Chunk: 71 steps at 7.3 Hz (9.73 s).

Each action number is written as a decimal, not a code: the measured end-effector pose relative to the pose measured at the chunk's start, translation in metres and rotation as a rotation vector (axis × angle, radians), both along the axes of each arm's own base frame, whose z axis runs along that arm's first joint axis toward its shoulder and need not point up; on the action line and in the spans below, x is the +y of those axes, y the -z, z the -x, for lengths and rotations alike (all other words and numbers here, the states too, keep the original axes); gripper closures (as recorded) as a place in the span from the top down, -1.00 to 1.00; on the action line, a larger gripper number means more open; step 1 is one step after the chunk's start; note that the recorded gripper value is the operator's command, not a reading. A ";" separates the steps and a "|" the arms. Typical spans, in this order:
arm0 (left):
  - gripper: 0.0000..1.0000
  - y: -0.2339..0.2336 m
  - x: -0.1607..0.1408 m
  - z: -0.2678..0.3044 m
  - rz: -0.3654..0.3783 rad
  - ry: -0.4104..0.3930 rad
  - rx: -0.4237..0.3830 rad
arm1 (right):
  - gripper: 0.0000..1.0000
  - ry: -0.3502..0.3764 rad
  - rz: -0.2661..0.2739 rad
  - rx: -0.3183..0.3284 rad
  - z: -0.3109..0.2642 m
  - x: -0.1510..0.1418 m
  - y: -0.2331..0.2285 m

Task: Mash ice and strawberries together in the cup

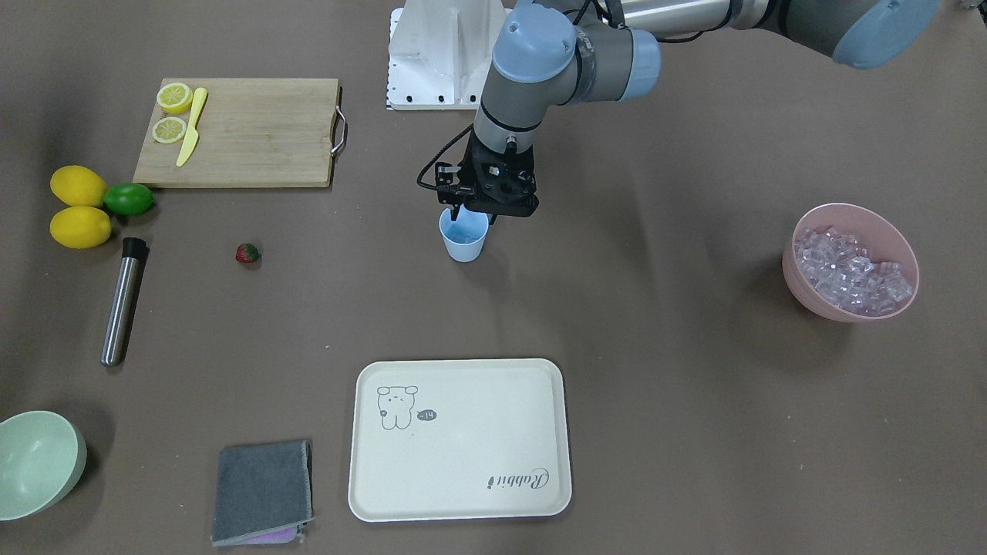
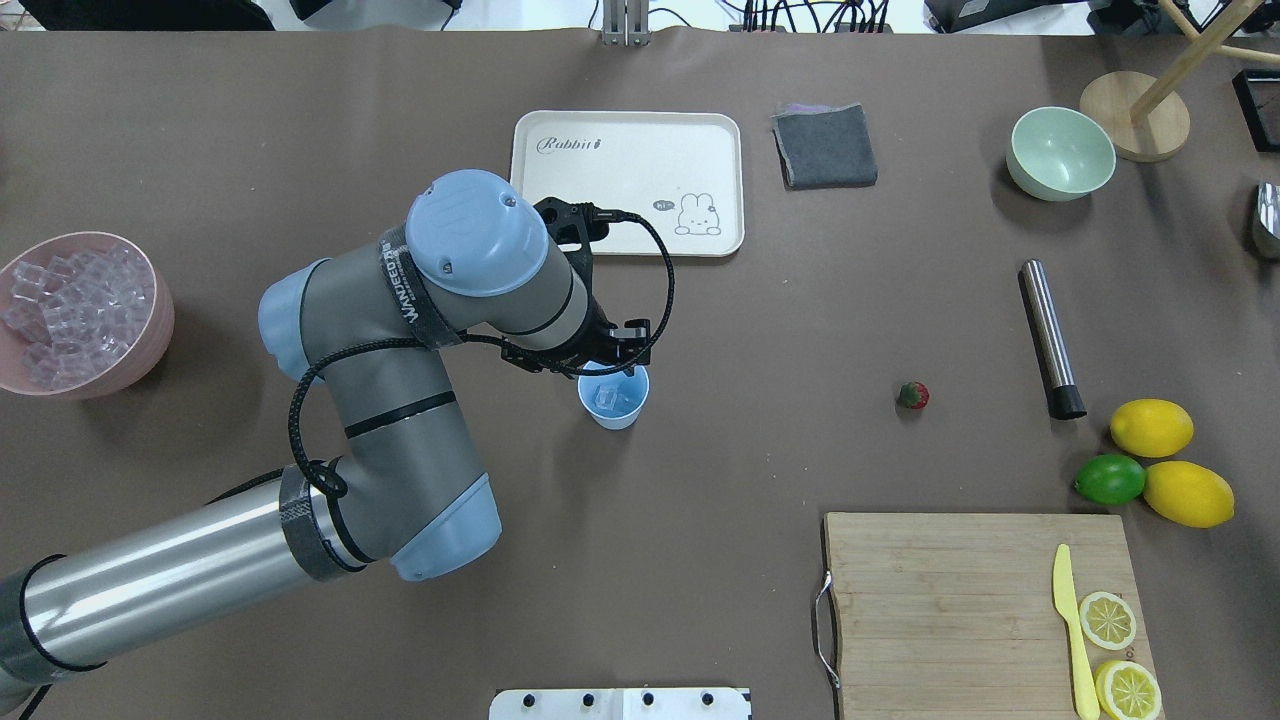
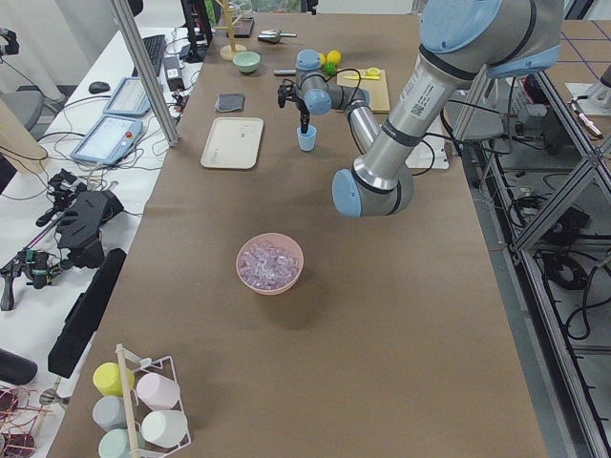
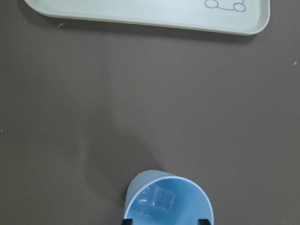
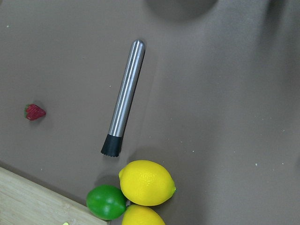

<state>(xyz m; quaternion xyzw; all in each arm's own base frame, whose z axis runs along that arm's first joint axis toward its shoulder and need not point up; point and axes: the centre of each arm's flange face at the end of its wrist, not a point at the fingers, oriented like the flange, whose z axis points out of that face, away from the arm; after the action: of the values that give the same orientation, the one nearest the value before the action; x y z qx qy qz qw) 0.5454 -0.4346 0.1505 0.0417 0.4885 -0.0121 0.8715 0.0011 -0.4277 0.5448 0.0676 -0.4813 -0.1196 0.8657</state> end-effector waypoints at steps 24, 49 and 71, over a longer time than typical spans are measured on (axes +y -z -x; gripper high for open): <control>0.71 -0.431 -0.055 0.368 0.204 0.209 -0.244 | 1.00 -0.001 -0.028 0.000 0.000 -0.001 0.013; -1.00 -0.290 -0.032 0.325 0.065 0.106 -0.078 | 1.00 -0.001 -0.023 -0.002 -0.001 0.006 0.013; 0.50 0.001 0.009 -0.002 0.031 -0.015 0.058 | 1.00 0.014 -0.034 -0.005 0.006 0.002 0.018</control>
<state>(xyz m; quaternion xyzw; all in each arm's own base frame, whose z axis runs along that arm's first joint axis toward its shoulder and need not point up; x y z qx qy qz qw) 0.5476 -0.4252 0.1493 0.0244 0.5135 -0.0143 0.8577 -0.0051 -0.4258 0.5270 0.0791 -0.4817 -0.1336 0.8625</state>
